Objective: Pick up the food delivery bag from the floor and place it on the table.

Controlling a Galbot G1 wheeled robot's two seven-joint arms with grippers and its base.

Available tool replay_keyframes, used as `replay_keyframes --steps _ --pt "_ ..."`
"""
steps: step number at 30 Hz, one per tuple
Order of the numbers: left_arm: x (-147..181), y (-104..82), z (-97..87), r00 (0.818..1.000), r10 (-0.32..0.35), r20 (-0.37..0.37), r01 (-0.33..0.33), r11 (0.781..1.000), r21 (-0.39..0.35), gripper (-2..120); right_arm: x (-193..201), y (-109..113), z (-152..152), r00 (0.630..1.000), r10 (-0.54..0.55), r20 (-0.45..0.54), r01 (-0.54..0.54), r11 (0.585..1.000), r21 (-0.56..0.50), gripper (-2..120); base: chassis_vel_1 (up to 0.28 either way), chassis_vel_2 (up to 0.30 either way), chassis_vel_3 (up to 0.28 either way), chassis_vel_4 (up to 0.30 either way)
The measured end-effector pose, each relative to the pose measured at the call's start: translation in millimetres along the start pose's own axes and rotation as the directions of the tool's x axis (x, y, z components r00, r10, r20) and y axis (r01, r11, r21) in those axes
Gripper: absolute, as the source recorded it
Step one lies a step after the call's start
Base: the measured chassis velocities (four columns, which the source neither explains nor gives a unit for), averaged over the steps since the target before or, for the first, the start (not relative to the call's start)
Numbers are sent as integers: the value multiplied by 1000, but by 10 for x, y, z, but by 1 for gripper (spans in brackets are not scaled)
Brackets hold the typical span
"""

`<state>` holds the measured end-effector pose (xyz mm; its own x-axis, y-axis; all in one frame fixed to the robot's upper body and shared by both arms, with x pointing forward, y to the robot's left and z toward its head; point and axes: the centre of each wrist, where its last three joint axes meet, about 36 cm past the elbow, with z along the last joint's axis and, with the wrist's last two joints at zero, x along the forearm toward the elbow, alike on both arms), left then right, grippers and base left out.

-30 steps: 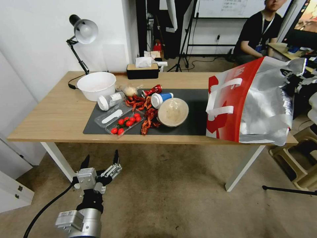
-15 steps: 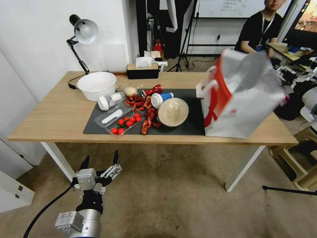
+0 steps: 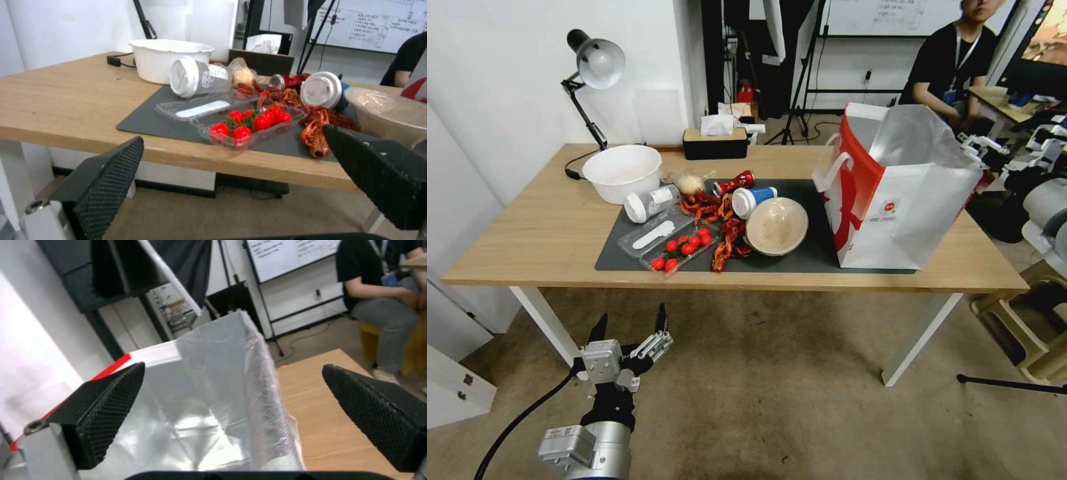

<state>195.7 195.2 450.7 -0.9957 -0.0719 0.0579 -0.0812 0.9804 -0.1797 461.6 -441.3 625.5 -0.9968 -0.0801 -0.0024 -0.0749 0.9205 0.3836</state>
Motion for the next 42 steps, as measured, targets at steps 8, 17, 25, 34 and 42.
replay_keyframes --steps 8,17,25,34,42 --pt "-6 2 -6 1000 -6 5 6 1000 -1 100 86 44 -11 996 -94 8 92 988 127 100 0 0 0 0" --pt "-11 19 -16 999 -23 26 23 1000 -10 100 377 252 55 960 -274 61 249 931 265 100 0 0 0 0" --pt "1 38 -49 999 -20 42 20 1000 -13 100 624 356 395 942 -332 50 291 881 374 100 0 0 0 0" --pt "2 61 -83 998 -13 58 14 1000 -18 100 1046 542 1002 944 -316 97 261 892 370 100 0 0 0 0" --pt "-8 66 -71 998 -7 57 8 1000 -20 100 1553 586 1550 967 -239 86 193 911 366 100 0 0 0 0"
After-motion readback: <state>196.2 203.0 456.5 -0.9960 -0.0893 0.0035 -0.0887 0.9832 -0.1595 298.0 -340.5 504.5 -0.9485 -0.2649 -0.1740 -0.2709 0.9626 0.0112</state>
